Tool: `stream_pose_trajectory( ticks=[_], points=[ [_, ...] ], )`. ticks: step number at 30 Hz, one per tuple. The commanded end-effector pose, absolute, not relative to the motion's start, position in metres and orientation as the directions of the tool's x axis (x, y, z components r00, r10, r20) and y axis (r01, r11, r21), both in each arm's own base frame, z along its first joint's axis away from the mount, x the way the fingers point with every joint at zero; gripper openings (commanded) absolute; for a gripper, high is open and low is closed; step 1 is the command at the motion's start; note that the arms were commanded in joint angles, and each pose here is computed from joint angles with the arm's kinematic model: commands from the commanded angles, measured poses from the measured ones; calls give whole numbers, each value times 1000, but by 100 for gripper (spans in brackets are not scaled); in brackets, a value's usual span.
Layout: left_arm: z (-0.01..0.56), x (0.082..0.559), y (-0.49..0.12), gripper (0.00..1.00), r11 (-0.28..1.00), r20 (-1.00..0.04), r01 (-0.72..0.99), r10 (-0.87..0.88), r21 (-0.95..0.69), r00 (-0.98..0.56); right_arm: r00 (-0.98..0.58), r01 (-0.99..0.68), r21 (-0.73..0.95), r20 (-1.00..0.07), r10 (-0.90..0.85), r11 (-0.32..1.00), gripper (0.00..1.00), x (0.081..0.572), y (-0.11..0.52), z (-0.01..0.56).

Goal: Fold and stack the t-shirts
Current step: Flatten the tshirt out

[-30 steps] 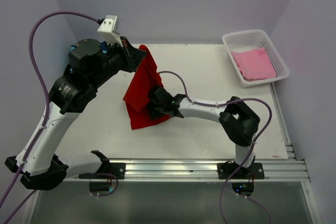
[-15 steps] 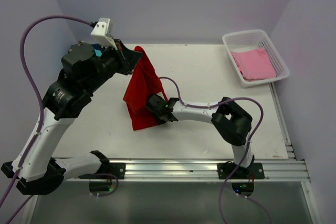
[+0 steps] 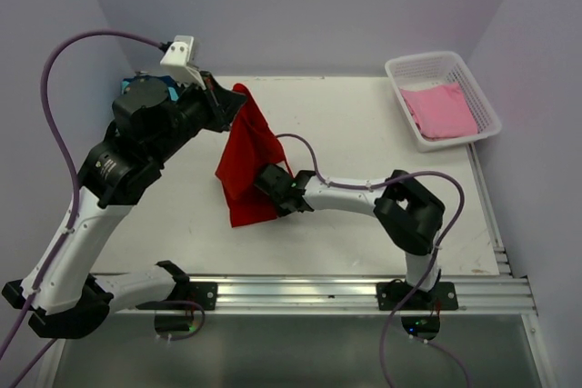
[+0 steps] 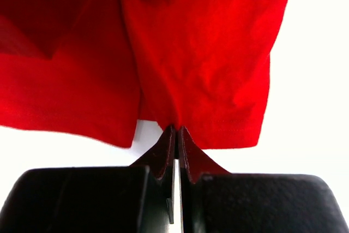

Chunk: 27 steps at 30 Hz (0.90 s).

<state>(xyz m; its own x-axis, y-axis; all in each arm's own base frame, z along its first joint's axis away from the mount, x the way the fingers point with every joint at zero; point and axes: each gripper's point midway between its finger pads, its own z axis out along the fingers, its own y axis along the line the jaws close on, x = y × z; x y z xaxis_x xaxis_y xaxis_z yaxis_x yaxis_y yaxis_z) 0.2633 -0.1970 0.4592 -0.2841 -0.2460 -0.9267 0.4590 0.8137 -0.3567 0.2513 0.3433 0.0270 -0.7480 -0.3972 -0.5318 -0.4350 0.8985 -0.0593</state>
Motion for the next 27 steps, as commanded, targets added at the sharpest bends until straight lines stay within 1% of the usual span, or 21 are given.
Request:
stream_pose_trajectory(
  ticks=[1,2,4,6,8,11,12,14,15,16,17,18,20,21,22,24,25,27],
  points=[
    [477,267,-190,0,822,-941,460,-273,-336,-201,-714,-427,-6,-611,-341,904,0,249,342,75],
    [477,268,-187,0,829,-941,446,-278,-336,-192,-698,-420,16,-645,-312,907,0,249,338,96],
    [467,271,-184,0,843,-942,423,-271,-332,-201,-687,-401,2,-663,-299,916,0,247,324,110],
    [459,274,-177,0,864,-940,376,-276,-334,-200,-658,-378,24,-711,-250,926,0,246,312,143],
    [455,275,-167,0,878,-935,328,-301,-349,-190,-638,-335,-8,-734,-233,942,0,245,290,161],
    [441,274,-151,0,894,-924,249,-332,-372,-188,-578,-234,-37,-799,-169,972,0,247,252,201],
    [427,275,-148,0,902,-922,221,-328,-370,-204,-556,-201,-35,-819,-144,979,0,244,233,219],
    [420,269,-133,0,902,-906,149,-373,-405,-200,-502,-111,-47,-860,-97,993,0,247,207,242],
    [409,267,-130,0,901,-899,130,-381,-413,-216,-495,-78,-72,-863,-101,994,0,246,192,247],
    [404,264,-129,0,889,-883,117,-412,-444,-225,-461,-36,-47,-886,-58,998,0,246,178,266],
    [403,256,-124,0,878,-873,117,-433,-465,-223,-446,-7,-54,-894,-51,999,0,246,168,273],
    [388,254,-123,0,880,-868,99,-432,-465,-246,-424,45,-87,-903,-60,995,0,246,152,281],
    [376,243,-113,0,867,-844,53,-466,-496,-266,-388,101,-72,-921,-28,992,0,248,133,301],
    [366,240,-109,0,865,-833,20,-477,-501,-281,-375,137,-97,-926,-39,986,0,248,121,307],
    [359,236,-107,0,843,-805,-8,-517,-538,-291,-362,167,-88,-932,-22,982,0,250,112,315],
    [331,225,-101,0,826,-774,-50,-545,-562,-323,-355,201,-109,-934,-31,973,0,251,100,321],
    [319,221,-103,0,798,-736,-71,-582,-598,-344,-349,222,-108,-937,-25,969,0,253,93,325],
    [282,213,-104,0,795,-711,-98,-583,-598,-393,-346,251,-117,-938,-24,961,0,255,84,328]
  ],
)
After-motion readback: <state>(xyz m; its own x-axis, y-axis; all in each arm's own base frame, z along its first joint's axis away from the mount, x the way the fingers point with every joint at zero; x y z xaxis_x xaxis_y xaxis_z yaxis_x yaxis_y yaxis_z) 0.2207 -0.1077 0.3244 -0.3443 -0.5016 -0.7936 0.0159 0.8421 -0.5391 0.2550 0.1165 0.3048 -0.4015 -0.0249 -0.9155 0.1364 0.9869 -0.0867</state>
